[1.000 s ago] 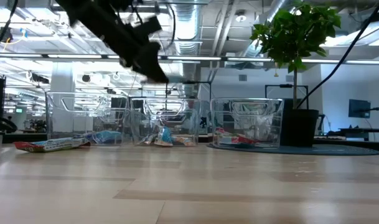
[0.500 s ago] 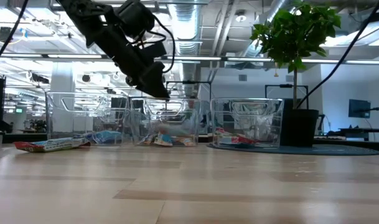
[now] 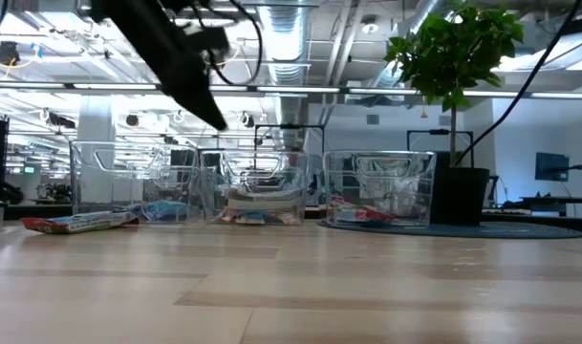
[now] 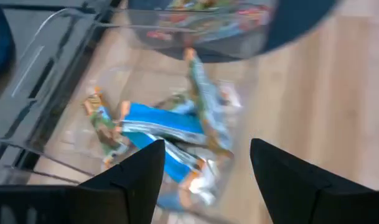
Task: Pick and place Granola Bars by type
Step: Adjust the red granola bar on the table
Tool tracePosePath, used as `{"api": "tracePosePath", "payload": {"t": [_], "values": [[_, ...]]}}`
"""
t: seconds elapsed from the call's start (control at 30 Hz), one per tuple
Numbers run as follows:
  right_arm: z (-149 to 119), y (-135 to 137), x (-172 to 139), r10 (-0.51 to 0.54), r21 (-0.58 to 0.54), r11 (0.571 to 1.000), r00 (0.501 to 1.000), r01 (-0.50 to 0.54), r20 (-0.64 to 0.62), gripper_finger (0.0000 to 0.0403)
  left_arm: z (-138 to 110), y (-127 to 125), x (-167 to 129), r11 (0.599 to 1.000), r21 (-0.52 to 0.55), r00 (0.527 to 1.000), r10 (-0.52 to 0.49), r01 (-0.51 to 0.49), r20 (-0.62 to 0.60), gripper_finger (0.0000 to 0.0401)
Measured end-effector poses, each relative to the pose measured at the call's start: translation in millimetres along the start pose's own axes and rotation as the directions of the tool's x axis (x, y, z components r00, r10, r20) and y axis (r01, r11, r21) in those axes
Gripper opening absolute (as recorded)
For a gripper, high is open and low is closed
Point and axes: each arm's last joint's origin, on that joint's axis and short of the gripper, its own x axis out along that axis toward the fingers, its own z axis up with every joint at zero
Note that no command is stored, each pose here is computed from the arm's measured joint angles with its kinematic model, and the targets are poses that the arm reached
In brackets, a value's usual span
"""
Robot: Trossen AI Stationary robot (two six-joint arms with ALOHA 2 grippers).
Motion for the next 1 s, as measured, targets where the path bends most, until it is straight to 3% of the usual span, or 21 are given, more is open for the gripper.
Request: {"api": "tracePosePath", "payload": {"t": [0.13, 0.27, 0.4, 0.63, 0.8, 1.0], "values": [[0.0, 0.0, 3.4, -0.006, -0.001, 1.0, 1.0, 0.006, -0.005, 0.0177, -11.8, -15.1, -36.6, 0.995, 0.05, 0.995, -0.089, 0.091, -0.044, 0.0233], [-0.1, 0.1, 4.6, -0.007, -0.002, 1.0, 1.0, 0.007, -0.008, 0.0177, -32.3, -28.9, -65.4, 0.978, 0.104, 0.973, -0.163, 0.181, -0.163, 0.0233], [0.8, -0.1, 7.5, -0.011, 0.007, 1.0, 1.0, 0.011, -0.011, 0.0177, -50.8, -39.3, -78.6, 0.973, 0.123, 0.946, -0.153, 0.195, -0.287, 0.0233], [1.7, -1.0, 13.1, -0.016, 0.012, 1.0, 1.0, 0.016, -0.024, 0.0177, -83.7, -57.0, -67.5, 0.95, 0.227, 0.929, -0.127, 0.215, -0.348, 0.0233], [2.2, -1.9, 17.5, -0.016, 0.014, 1.0, 0.999, 0.017, -0.04, 0.0177, -88.4, -70.6, -59.4, 0.937, 0.255, 0.909, -0.121, 0.238, -0.4, 0.0233], [2.7, -2.4, 20.4, -0.02, 0.019, 1.0, 0.999, 0.021, -0.044, 0.0177, -95.8, -84.4, -39.7, 0.946, 0.263, 0.885, -0.046, 0.187, -0.464, 0.0228]]}}
